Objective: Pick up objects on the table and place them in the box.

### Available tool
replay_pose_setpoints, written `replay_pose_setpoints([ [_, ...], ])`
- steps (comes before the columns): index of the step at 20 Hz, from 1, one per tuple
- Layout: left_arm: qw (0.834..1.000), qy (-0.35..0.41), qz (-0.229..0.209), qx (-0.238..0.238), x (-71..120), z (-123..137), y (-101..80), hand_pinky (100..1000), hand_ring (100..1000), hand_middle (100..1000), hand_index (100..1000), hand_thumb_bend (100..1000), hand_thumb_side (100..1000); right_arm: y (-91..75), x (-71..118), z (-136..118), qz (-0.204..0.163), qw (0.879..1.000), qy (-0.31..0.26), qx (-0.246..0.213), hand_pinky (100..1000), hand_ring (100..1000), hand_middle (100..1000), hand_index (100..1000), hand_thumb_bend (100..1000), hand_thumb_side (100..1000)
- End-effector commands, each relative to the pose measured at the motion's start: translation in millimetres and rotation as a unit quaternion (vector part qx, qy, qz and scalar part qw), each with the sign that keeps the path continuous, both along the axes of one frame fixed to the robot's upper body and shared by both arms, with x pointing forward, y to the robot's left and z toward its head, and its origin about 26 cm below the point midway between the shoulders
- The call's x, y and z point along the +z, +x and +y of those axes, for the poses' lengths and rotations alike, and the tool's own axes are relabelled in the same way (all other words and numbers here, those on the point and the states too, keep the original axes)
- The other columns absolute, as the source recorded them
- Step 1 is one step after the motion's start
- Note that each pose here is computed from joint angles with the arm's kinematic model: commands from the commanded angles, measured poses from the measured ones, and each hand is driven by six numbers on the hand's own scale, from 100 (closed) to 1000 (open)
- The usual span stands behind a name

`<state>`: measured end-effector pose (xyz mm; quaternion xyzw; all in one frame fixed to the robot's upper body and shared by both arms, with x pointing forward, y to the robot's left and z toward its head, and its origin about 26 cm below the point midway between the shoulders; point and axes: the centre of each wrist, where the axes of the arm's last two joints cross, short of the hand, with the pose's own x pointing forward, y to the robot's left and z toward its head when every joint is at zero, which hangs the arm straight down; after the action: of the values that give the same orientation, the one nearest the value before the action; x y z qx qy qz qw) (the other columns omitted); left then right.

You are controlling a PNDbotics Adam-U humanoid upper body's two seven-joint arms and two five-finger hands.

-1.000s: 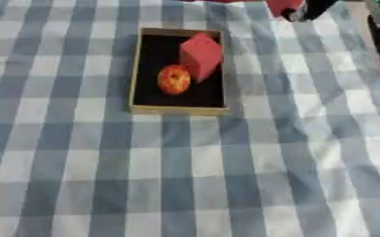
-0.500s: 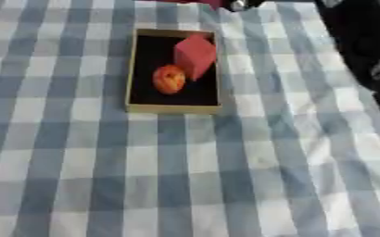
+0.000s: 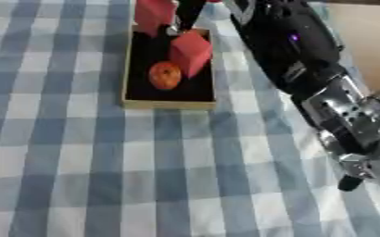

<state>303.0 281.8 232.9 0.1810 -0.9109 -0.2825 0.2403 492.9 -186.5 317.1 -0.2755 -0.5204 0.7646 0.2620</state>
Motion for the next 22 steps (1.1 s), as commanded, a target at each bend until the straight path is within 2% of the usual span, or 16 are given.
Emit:
replay_pose_setpoints([
  [1,1.000,0.004,-0.014,-0.006,8.8,-1.1,-1.9,733,803,686,632,100,538,0.9,9.2,2.0,0.000,1.000,-0.027,0.014,562,718,692,668,100,280],
  [6,1.000,0.002,-0.014,-0.009,9.2,-1.8,-1.7,733,803,686,632,100,538,4.2,3.2,4.3,-0.003,1.000,-0.029,0.008,563,719,692,668,100,281],
  [9,1.000,0.001,-0.011,-0.009,7.8,-2.1,-1.7,733,804,687,631,100,538,8.5,-1.7,-4.2,0.000,1.000,-0.018,-0.017,574,723,692,664,100,286],
  [12,1.000,0.000,-0.010,-0.010,7.2,-2.6,-1.7,733,804,687,630,100,539,11.2,-8.0,0.5,-0.001,0.999,-0.022,-0.031,590,735,703,678,100,292],
  [18,1.000,-0.001,-0.008,-0.009,6.7,-3.2,-1.6,733,804,687,629,100,539,14.5,-15.4,5.0,0.014,0.998,-0.064,-0.019,674,835,824,808,100,356],
  [21,1.000,-0.001,-0.007,-0.009,6.2,-3.3,-1.6,733,804,674,629,100,539,15.1,-16.0,6.3,0.020,0.996,-0.087,-0.013,771,908,905,899,100,391],
  [22,1.000,-0.001,-0.007,-0.009,6.2,-3.3,-1.6,733,804,674,630,100,539,15.3,-16.2,6.7,0.022,0.995,-0.094,-0.012,777,912,908,902,100,402],
])
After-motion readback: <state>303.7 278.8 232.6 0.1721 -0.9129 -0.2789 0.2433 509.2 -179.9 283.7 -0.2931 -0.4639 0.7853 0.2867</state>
